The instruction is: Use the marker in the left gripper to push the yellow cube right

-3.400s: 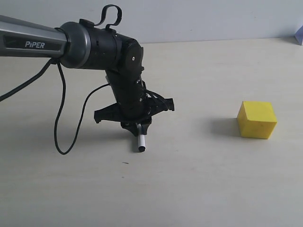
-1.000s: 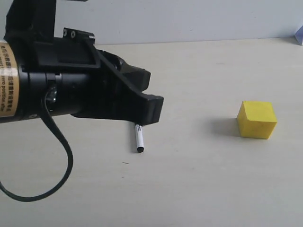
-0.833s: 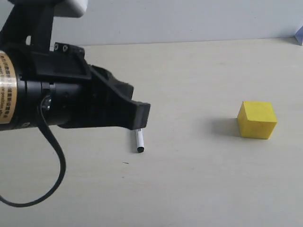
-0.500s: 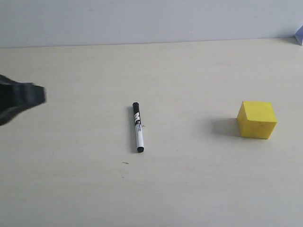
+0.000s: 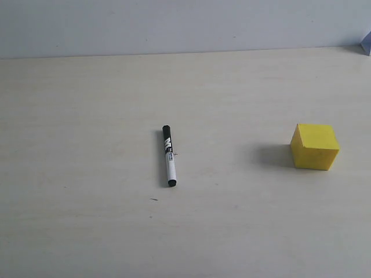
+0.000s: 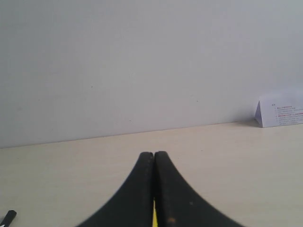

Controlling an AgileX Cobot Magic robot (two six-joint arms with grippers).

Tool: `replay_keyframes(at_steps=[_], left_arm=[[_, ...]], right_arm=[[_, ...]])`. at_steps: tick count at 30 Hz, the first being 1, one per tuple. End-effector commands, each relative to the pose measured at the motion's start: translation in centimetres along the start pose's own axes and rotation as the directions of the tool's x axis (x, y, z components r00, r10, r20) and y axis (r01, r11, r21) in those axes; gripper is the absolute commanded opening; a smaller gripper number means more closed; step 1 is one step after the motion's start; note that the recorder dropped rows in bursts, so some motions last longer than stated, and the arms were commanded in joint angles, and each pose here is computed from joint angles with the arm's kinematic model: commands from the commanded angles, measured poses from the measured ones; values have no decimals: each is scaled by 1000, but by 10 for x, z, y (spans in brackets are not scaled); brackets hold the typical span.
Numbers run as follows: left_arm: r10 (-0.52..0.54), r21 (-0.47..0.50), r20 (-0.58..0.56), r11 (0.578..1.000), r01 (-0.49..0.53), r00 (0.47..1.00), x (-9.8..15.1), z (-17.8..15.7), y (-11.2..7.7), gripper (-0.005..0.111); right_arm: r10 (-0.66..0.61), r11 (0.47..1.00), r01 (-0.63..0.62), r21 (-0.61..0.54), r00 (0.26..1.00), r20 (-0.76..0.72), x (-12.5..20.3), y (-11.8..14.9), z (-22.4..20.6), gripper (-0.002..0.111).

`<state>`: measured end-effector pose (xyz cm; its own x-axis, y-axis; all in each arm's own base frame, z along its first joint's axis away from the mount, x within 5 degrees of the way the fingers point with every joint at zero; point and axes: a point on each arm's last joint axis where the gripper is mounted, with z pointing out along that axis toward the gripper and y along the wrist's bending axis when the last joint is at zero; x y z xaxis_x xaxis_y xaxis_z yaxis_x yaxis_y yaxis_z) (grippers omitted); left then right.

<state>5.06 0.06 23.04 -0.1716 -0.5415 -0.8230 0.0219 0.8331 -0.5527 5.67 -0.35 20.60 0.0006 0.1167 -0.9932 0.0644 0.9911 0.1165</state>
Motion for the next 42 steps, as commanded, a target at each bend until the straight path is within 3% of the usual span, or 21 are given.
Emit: replay_keyframes(at_steps=[1, 12, 14, 15, 17, 18, 22, 42], left_arm=[[43, -38, -7, 998, -43, 999, 15, 3, 11, 0], [48, -24, -33, 999, -49, 998, 28, 8, 17, 0], [125, 10, -24, 992, -125, 992, 33, 11, 18, 0], [228, 59, 21, 972, -229, 973, 30, 10, 13, 0], [327, 71, 6, 942, -327, 945, 33, 10, 12, 0], [421, 88, 17, 903, -421, 907, 33, 10, 10, 0], [585, 117, 58, 801, -588, 809, 33, 10, 7, 0], [610, 51, 37, 790, -611, 792, 33, 10, 11, 0]], right_arm=[[1, 1000, -1, -4, 1000, 6, 1, 0, 0, 0], [1, 1000, -1, -4, 1000, 6, 1, 0, 0, 0], [1, 1000, -1, -4, 1000, 6, 1, 0, 0, 0], [1, 1000, -1, -4, 1000, 6, 1, 0, 0, 0], [1, 1000, -1, -4, 1000, 6, 1, 0, 0, 0], [1, 1000, -1, -4, 1000, 6, 1, 0, 0, 0], [1, 1000, -1, -4, 1000, 6, 1, 0, 0, 0], [1, 1000, -1, -4, 1000, 6, 1, 0, 0, 0]])
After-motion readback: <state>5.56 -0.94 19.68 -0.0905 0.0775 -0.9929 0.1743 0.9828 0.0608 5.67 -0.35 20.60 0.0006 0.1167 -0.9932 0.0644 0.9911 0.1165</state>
